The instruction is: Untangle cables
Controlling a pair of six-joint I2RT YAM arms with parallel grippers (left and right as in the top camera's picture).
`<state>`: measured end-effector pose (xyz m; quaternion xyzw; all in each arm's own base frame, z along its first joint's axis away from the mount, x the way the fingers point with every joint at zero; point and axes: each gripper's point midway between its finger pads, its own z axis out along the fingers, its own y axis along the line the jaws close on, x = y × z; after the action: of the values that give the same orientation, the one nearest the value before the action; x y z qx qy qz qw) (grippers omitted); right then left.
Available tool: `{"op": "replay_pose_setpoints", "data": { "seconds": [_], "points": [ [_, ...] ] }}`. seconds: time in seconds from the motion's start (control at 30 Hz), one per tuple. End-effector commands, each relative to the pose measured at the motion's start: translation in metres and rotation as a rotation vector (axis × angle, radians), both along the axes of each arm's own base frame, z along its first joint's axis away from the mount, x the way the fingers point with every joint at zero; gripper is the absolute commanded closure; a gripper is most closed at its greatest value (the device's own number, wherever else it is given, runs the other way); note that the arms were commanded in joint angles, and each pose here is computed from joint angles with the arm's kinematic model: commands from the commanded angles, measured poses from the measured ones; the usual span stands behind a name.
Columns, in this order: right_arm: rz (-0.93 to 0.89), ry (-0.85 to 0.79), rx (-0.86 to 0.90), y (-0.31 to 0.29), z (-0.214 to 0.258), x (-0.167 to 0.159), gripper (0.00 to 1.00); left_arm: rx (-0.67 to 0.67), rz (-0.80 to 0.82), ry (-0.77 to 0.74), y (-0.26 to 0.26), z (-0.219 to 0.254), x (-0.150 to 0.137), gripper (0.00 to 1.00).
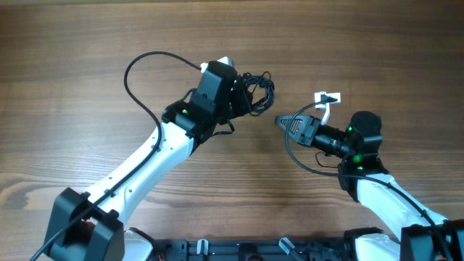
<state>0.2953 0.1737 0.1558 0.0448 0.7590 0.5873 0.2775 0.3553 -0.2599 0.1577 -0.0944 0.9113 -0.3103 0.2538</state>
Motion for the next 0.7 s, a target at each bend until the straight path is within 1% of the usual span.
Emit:
{"op": "replay_pose_setpoints", "data": {
  "seconds": [0.0, 0.07, 0.17, 0.27, 0.3, 0.33, 0.37, 0.47, 0.57, 0.6, 0.67],
  "points": [
    [0.026, -0.056, -0.008, 0.007, 0.007, -0.001, 0.96, 0.02, -0.066, -0.06, -0.011, 0.005, -0.001, 0.96],
    [0.025, -0.099, 0.003, 0.013, 0.017, 0.0, 0.96, 0.014, -0.085, -0.069, -0.019, 0.007, -0.005, 0.96],
    [-0.015, -0.087, 0.008, 0.018, 0.018, 0.004, 0.96, 0.01, -0.112, -0.073, -0.029, 0.008, -0.012, 0.96],
    [-0.029, -0.089, 0.001, 0.022, 0.017, 0.005, 0.96, -0.01, -0.126, -0.086, -0.035, 0.012, -0.014, 0.96],
    [-0.035, -0.089, 0.0, 0.021, 0.017, 0.006, 0.92, -0.024, -0.15, -0.08, -0.039, 0.013, -0.017, 0.96],
    [-0.054, -0.089, -0.003, 0.019, 0.017, 0.009, 0.9, -0.009, -0.187, -0.097, -0.042, 0.013, -0.02, 0.96],
    [-0.08, -0.086, -0.005, 0.015, 0.016, 0.013, 0.9, 0.04, -0.253, -0.145, -0.044, 0.012, -0.022, 0.96],
    [-0.153, -0.025, 0.031, -0.003, 0.016, 0.024, 0.83, 0.147, -0.382, -0.234, -0.042, 0.008, -0.026, 0.96],
    [-0.22, -0.021, 0.026, -0.019, 0.015, 0.034, 0.81, 0.16, -0.48, -0.282, -0.049, 0.009, -0.032, 0.96],
    [-0.256, -0.012, 0.018, -0.025, 0.012, 0.038, 0.8, 0.134, -0.537, -0.295, -0.055, 0.012, -0.039, 0.96],
    [-0.264, 0.014, 0.006, -0.026, 0.005, 0.038, 0.78, 0.128, -0.542, -0.295, -0.056, 0.013, -0.04, 0.96]
  ]
}}
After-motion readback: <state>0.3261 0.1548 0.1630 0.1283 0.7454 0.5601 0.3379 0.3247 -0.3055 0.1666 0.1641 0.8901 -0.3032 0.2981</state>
